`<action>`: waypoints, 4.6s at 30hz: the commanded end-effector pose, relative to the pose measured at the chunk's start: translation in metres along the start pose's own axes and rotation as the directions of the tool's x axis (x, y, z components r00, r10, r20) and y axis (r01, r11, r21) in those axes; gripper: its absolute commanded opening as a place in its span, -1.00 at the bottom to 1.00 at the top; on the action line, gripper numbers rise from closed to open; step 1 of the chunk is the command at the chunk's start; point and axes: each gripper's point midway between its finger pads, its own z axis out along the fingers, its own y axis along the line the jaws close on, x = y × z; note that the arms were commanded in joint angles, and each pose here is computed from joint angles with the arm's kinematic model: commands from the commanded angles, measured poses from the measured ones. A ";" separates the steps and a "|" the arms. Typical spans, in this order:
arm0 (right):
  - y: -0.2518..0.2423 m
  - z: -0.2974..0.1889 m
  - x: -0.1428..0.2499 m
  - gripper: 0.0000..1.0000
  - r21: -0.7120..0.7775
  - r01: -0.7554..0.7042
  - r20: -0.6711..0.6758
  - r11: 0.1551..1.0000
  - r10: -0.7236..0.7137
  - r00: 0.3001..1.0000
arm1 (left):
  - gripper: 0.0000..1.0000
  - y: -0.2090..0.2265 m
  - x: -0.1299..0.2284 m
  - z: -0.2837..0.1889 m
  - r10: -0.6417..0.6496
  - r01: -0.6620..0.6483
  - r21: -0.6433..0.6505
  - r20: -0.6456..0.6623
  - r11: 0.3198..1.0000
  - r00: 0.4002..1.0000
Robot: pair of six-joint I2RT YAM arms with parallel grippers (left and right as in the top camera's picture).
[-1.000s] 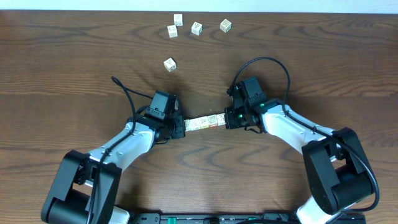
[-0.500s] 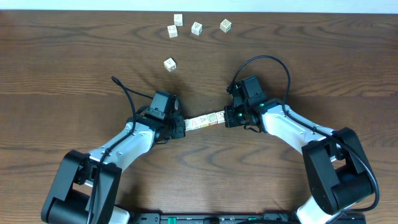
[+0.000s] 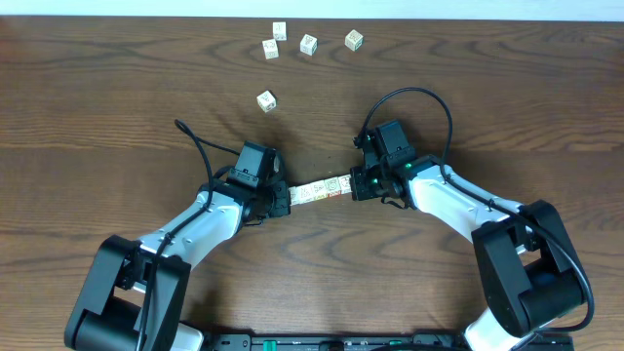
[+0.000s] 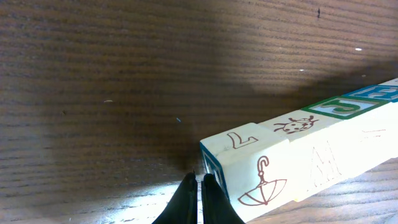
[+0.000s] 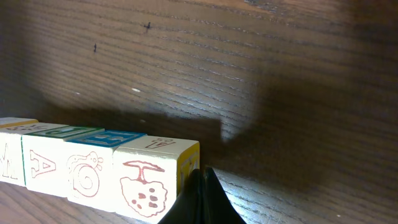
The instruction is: Lift 5 blocks
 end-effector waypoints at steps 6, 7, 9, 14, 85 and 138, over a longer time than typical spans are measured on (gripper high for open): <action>0.076 -0.013 0.016 -0.97 -0.262 0.104 -0.031 0.960 -0.116 0.993 | -0.86 -0.051 -0.004 -0.014 0.075 -0.074 0.187 0.004 0.980 0.997; 0.077 -0.015 0.015 -0.97 -0.263 0.107 -0.028 0.959 -0.119 0.993 | -0.86 -0.052 -0.004 -0.014 0.075 -0.075 0.188 0.005 0.979 0.997; 0.078 -0.017 0.014 -0.97 -0.264 0.111 -0.021 0.958 -0.120 0.992 | -0.86 -0.052 -0.005 -0.015 0.076 -0.075 0.188 0.006 0.979 0.997; 0.078 -0.018 0.013 -0.98 -0.260 0.113 -0.014 0.959 -0.121 0.993 | -0.86 -0.054 -0.007 -0.016 0.077 -0.077 0.194 0.011 0.978 0.997; 0.086 -0.038 0.006 -0.97 -0.257 0.140 0.034 0.956 -0.135 0.990 | -0.85 -0.089 -0.034 -0.040 0.097 -0.108 0.295 0.053 0.949 0.994; 0.094 -0.070 -0.003 -0.98 -0.256 0.179 0.107 0.950 -0.156 0.982 | -0.86 -0.108 -0.048 -0.069 0.106 -0.142 0.345 0.122 0.928 0.987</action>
